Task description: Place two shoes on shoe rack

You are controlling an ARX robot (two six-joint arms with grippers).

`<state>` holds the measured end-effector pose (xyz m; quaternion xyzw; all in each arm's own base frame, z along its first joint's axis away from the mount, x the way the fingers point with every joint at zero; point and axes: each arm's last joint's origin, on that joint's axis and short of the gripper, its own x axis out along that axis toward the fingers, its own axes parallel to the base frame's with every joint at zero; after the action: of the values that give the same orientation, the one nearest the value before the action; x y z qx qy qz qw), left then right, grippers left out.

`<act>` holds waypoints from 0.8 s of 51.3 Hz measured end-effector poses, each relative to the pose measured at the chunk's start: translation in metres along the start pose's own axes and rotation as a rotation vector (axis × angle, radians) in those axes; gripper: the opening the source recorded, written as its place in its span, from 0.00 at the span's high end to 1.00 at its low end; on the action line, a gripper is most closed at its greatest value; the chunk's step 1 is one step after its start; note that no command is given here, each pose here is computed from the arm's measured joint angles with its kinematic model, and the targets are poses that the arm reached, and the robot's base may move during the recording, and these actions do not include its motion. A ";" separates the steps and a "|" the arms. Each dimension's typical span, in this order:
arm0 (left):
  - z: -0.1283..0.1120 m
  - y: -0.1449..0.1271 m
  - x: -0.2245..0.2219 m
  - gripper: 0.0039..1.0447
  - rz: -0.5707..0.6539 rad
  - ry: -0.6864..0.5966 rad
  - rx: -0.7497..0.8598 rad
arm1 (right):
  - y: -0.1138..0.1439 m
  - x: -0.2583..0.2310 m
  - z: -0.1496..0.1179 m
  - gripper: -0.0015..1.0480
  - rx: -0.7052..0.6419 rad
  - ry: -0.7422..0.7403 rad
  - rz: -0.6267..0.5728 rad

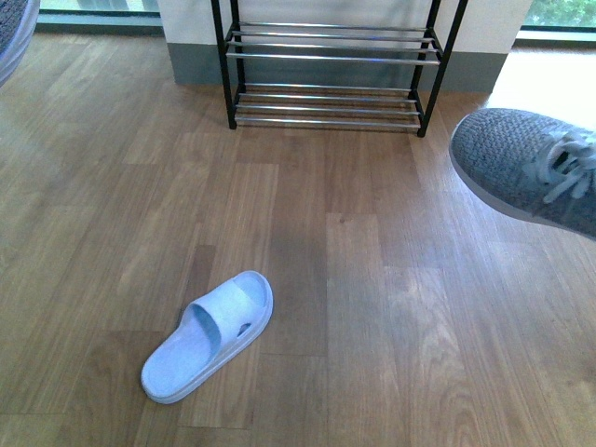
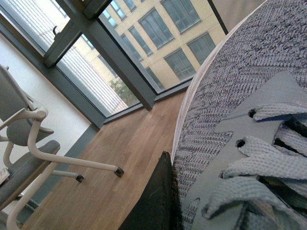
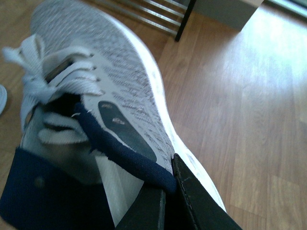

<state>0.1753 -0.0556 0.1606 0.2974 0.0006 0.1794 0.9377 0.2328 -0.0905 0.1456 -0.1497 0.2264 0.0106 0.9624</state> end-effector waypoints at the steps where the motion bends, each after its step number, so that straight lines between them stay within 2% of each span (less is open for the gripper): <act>1: 0.000 0.000 0.000 0.98 0.000 0.000 0.000 | 0.000 -0.007 0.004 0.99 0.003 -0.019 -0.005; 9: 0.000 0.000 0.000 0.98 0.000 0.000 0.000 | 0.003 -0.059 0.027 0.99 0.021 -0.143 -0.024; 20: 0.000 0.000 0.000 0.98 0.000 0.000 0.000 | 0.018 -0.125 0.044 0.99 0.047 -0.315 -0.064; 41: 0.000 0.000 0.000 0.98 0.000 0.000 0.000 | 0.019 -0.126 0.042 0.99 0.068 -0.312 -0.066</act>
<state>0.1753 -0.0556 0.1606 0.2974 0.0006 0.1794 0.9377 0.1367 -0.0542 0.2316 -0.1207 0.0693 -0.0056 0.9903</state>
